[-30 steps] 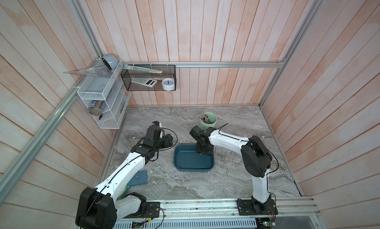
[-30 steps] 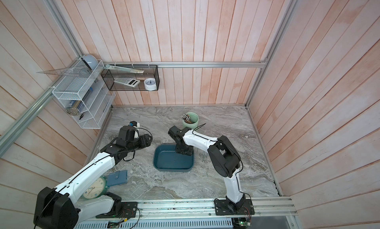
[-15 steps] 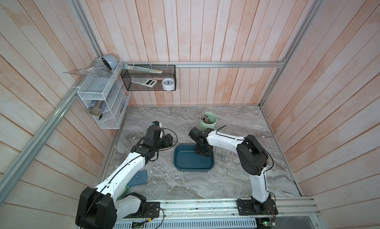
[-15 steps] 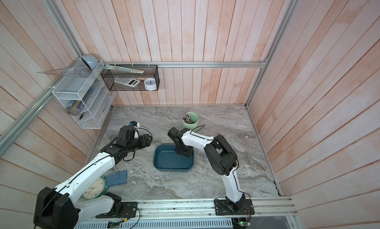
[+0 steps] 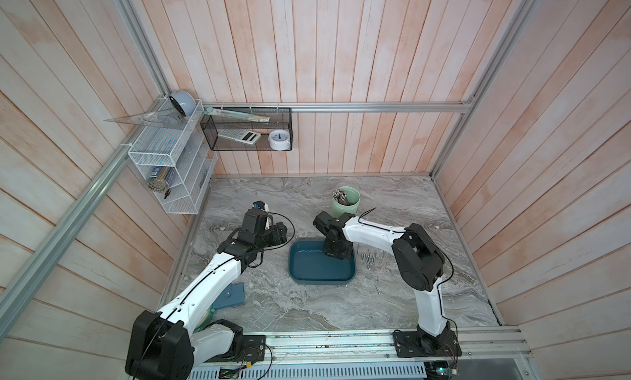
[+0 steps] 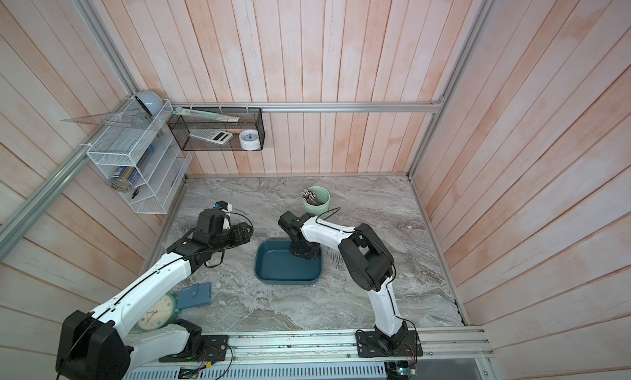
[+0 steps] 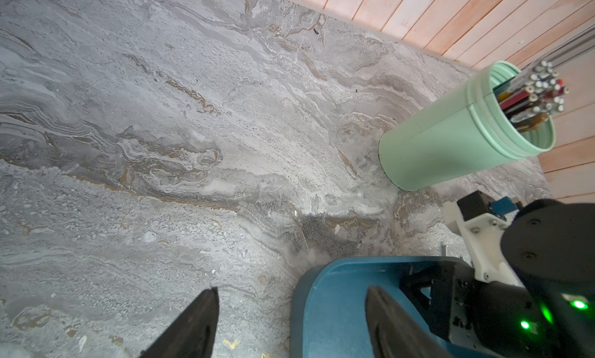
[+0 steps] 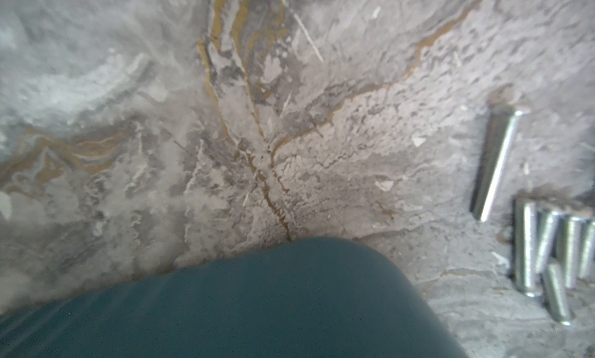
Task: Take out the screws from the storage box
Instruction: Pick up the screw from the storage box.
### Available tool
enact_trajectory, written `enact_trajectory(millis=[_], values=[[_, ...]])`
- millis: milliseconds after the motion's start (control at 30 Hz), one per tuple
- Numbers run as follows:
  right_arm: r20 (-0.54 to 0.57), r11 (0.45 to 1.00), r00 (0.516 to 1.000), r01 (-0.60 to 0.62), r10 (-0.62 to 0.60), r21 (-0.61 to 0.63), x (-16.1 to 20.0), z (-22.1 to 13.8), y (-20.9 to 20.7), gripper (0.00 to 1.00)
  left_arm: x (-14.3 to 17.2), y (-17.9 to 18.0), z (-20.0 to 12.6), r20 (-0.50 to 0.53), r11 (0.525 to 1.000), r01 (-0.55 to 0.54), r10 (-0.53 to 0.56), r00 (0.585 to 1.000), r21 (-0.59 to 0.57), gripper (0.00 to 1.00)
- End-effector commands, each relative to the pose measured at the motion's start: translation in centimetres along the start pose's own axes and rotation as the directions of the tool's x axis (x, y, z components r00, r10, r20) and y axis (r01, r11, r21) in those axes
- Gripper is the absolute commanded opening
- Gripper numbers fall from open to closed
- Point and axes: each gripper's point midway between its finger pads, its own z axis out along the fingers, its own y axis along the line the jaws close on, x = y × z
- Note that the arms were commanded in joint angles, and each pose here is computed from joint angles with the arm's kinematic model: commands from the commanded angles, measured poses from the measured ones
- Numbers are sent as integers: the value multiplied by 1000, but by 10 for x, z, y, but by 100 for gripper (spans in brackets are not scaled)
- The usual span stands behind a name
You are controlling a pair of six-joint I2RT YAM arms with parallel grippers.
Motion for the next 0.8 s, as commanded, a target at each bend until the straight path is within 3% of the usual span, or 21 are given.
enact_trajectory(millis=[0,100,400,767], values=[[-35,997,999,16,-13,75,9,12,-15,13,-9,-4,-5,21,1000,4,-4,1000,12,77],[-36,997,999,20,-17,70,9,10,-15,8,-10,-4,-5,22,1000,4,-4,1000,11,77],[-54,997,998,43,-40,59,10,11,-13,9,-10,-4,-5,23,1000,5,-5,1000,11,77],[1,985,987,159,-159,-65,8,-38,2,6,-10,-4,-5,23,1000,4,-4,1000,12,77]])
